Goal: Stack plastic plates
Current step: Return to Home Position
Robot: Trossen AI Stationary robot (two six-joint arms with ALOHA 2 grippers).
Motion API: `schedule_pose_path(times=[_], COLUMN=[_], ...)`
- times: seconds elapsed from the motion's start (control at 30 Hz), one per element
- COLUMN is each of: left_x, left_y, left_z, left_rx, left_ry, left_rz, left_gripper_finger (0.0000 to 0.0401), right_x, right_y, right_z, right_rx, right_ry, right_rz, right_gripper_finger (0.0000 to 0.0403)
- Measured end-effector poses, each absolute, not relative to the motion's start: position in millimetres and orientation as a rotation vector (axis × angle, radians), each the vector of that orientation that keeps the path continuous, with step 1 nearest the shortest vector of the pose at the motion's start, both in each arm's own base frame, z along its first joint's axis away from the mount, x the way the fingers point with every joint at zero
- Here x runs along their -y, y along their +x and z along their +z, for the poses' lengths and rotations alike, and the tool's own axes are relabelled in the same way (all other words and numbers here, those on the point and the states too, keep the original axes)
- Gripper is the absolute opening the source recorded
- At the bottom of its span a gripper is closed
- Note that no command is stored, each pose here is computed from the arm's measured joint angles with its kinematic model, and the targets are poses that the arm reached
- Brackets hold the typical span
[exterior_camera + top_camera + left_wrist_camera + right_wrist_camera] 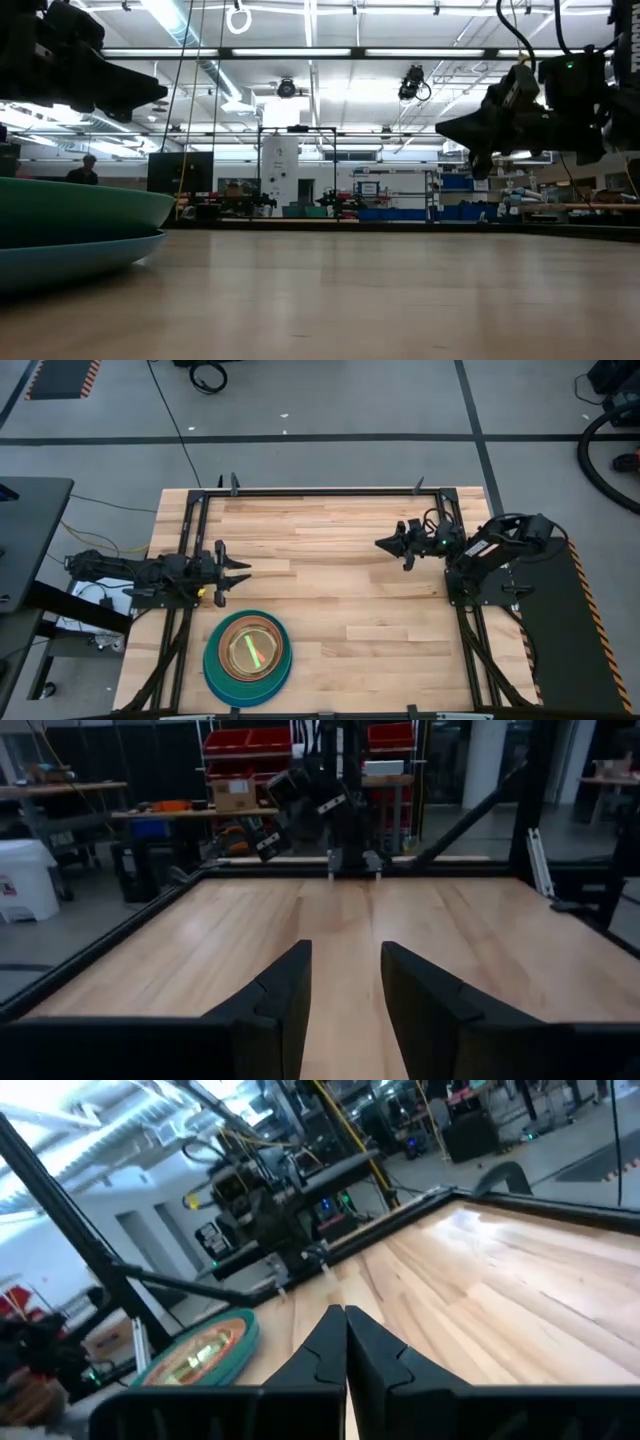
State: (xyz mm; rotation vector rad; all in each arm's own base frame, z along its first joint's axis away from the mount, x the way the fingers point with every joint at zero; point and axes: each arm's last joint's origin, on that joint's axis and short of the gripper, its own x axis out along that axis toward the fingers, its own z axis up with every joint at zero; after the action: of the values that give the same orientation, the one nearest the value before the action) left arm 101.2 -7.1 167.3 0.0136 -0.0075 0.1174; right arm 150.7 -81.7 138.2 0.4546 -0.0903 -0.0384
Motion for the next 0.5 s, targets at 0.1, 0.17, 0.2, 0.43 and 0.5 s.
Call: schedule_pose_path(times=[0.1,0.17,0.2,0.43,0.5], left_x=[7.2,7.2,7.2,7.1,7.1], left_y=[101.3,101.2,101.2,101.2,101.2], left_z=[166.7,166.4,166.2,167.2,169.0], left_rx=[-0.001,-0.005,-0.007,0.009,0.028], left_ry=[0.051,0.065,0.064,-0.015,-0.020], left_rz=[0.114,0.114,0.115,0.116,0.117], left_gripper_finger=[0.0130,0.0130,0.0130,0.0130,0.0130], right_x=[78.7,76.0,74.8,72.7,74.0], right_y=[152.5,153.9,154.5,157.4,157.5], right_z=[137.4,137.2,137.3,132.8,130.9], right_rx=[0.079,0.074,0.074,0.055,0.051], right_ry=[0.415,0.394,0.387,0.399,0.404], right_rz=[-0.026,-0.010,-0.004,-0.091,-0.130], right_gripper_finger=[0.0006,0.0006,0.0006,0.0009,0.0010])
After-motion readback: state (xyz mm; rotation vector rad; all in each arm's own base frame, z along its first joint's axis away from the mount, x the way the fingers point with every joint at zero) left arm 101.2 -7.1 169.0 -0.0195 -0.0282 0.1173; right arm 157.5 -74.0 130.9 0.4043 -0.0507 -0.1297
